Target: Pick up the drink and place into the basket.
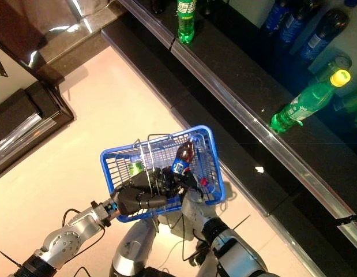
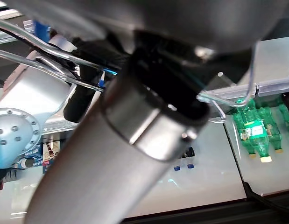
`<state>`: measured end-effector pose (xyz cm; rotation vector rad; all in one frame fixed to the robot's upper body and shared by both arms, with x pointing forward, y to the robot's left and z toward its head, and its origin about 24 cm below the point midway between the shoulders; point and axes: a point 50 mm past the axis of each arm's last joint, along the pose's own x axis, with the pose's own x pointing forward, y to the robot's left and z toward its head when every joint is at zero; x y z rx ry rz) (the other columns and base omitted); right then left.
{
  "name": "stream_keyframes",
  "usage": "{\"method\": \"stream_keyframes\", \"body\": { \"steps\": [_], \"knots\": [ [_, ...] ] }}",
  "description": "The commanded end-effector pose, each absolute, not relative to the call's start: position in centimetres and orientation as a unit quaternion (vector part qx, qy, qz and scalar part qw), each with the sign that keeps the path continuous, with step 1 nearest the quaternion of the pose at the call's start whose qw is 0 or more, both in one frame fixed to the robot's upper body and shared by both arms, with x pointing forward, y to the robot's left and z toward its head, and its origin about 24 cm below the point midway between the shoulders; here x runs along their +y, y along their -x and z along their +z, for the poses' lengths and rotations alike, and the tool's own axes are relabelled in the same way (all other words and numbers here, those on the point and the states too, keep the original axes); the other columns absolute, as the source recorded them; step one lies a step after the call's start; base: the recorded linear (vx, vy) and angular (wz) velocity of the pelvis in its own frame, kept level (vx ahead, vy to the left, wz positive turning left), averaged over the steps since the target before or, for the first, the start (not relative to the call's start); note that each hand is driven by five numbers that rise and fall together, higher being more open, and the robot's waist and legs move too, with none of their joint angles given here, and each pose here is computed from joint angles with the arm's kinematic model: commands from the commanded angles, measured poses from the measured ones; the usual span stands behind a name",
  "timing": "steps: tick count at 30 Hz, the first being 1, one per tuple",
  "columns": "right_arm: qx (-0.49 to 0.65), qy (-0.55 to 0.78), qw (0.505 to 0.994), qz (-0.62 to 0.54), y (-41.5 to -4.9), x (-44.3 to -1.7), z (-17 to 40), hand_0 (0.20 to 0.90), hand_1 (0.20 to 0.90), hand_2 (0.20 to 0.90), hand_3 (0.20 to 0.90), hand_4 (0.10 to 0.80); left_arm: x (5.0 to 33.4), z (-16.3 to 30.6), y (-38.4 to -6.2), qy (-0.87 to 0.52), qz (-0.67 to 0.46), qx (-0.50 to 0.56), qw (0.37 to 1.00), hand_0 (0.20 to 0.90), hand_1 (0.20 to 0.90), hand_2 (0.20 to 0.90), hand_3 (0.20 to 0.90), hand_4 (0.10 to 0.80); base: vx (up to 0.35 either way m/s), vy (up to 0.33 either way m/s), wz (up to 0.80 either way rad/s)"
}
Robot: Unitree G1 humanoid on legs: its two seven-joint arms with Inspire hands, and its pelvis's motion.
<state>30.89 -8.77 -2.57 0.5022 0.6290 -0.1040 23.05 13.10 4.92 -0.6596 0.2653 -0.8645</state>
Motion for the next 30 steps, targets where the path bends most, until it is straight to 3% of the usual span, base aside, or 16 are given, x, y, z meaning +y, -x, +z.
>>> {"method": "stream_keyframes", "body": {
  "steps": [1,9,11,12,13,30],
  "knots": [
    [0.248,-0.382,0.889,0.042,-32.9,-4.1,1.6,0.300,0.300,0.300,0.200,0.100,7.9,19.4,-18.3,0.357,-0.689,-0.198,0.599,0.300,0.300,0.300,0.200,0.100,0.000,0.000,0.00],
    [0.268,-0.448,0.853,0.028,-33.6,-5.0,1.5,0.300,0.300,0.300,0.200,0.100,8.2,19.8,-18.1,0.358,-0.697,-0.199,0.588,0.300,0.300,0.300,0.200,0.100,0.000,0.000,0.00],
    [0.271,-0.449,0.851,0.023,-33.9,-5.5,1.4,0.451,0.451,0.451,0.376,0.276,8.2,19.8,-18.1,0.360,-0.697,-0.196,0.589,0.300,0.300,0.300,0.200,0.100,0.000,0.000,0.00],
    [0.272,-0.449,0.851,0.020,-34.1,-5.8,1.5,0.634,0.634,0.634,0.590,0.490,8.3,19.8,-18.1,0.360,-0.696,-0.195,0.589,0.300,0.300,0.300,0.200,0.100,0.000,0.000,0.00],
    [0.271,-0.449,0.852,0.015,-34.3,-6.2,1.6,0.900,0.900,0.900,0.900,0.800,8.4,19.8,-18.2,0.363,-0.695,-0.194,0.589,0.300,0.300,0.300,0.200,0.100,0.000,0.000,0.00],
    [0.227,-0.423,0.875,0.057,-34.5,-8.4,2.2,0.900,0.900,0.900,0.900,0.800,9.4,19.1,-18.3,0.372,-0.677,-0.182,0.608,0.300,0.300,0.300,0.200,0.100,-0.007,0.000,0.00]
  ]
}}
